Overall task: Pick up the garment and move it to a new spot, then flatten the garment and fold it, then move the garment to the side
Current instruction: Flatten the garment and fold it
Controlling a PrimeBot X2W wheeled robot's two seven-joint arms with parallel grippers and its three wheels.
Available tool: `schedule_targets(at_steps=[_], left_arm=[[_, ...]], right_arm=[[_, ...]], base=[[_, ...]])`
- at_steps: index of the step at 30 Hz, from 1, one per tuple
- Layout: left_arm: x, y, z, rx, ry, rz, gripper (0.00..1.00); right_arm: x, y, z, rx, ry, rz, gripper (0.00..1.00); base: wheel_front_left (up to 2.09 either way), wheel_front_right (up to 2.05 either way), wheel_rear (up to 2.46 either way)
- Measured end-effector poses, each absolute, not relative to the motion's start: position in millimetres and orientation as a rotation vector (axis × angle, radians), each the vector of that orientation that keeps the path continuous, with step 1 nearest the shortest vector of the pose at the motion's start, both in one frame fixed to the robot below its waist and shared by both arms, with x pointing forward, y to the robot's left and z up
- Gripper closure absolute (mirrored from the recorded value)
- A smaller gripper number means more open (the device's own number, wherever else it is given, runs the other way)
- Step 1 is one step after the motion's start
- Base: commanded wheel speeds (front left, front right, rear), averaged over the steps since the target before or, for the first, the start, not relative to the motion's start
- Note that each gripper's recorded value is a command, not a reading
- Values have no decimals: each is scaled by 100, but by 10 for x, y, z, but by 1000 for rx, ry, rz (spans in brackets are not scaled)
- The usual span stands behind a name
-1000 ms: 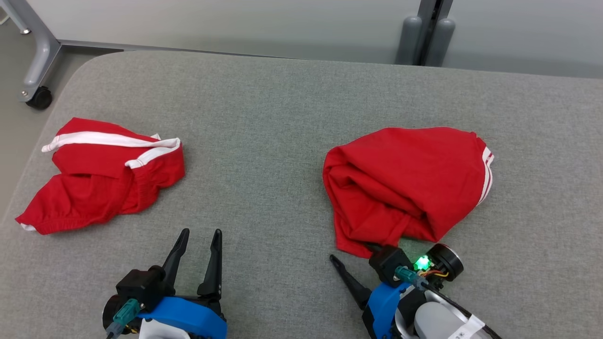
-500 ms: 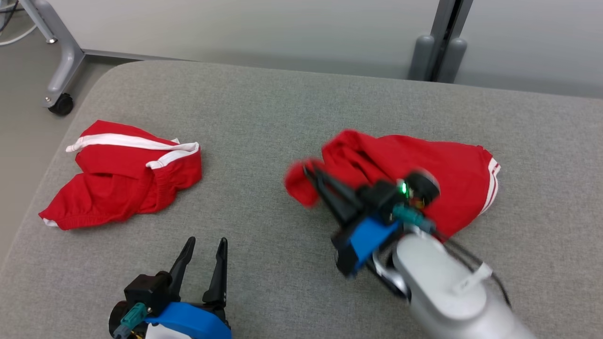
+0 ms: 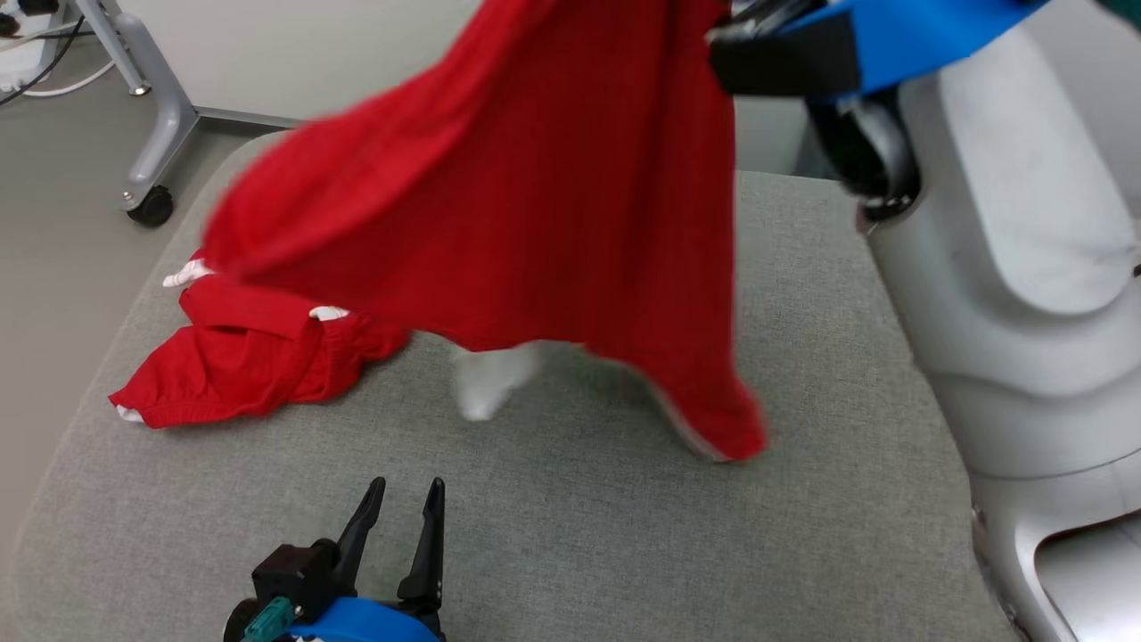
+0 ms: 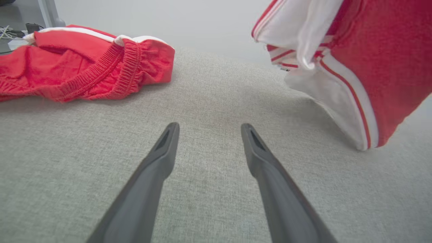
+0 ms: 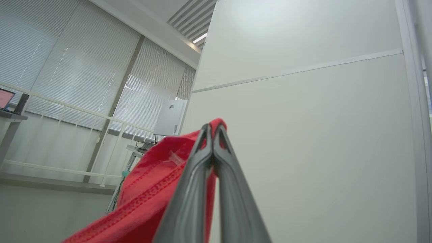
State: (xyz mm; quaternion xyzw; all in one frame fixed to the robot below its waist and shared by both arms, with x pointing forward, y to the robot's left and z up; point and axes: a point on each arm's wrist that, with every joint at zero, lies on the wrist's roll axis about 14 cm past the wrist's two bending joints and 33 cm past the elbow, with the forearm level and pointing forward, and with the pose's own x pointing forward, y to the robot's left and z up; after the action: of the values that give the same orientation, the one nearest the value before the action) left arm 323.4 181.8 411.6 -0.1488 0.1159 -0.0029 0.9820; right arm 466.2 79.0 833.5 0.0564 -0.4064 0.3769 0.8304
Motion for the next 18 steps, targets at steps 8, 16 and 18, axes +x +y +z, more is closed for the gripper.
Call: schedule_targets(at_steps=[8,16,18], left_arm=[[3272,1778,4041,-311,256,-8,0],[3385,1785,4040,-289,259,-30,0],[3400,1784,4030,-283,262,-36,0]], right_arm=[[5591,-262,7343,7,-578,429,100],[5565,-1915,5213,-59,-47,21,100],[5388,-2139,4910,-47,28,-46,1]], base=[[0,0,0],[0,0,0],[0,0,0]])
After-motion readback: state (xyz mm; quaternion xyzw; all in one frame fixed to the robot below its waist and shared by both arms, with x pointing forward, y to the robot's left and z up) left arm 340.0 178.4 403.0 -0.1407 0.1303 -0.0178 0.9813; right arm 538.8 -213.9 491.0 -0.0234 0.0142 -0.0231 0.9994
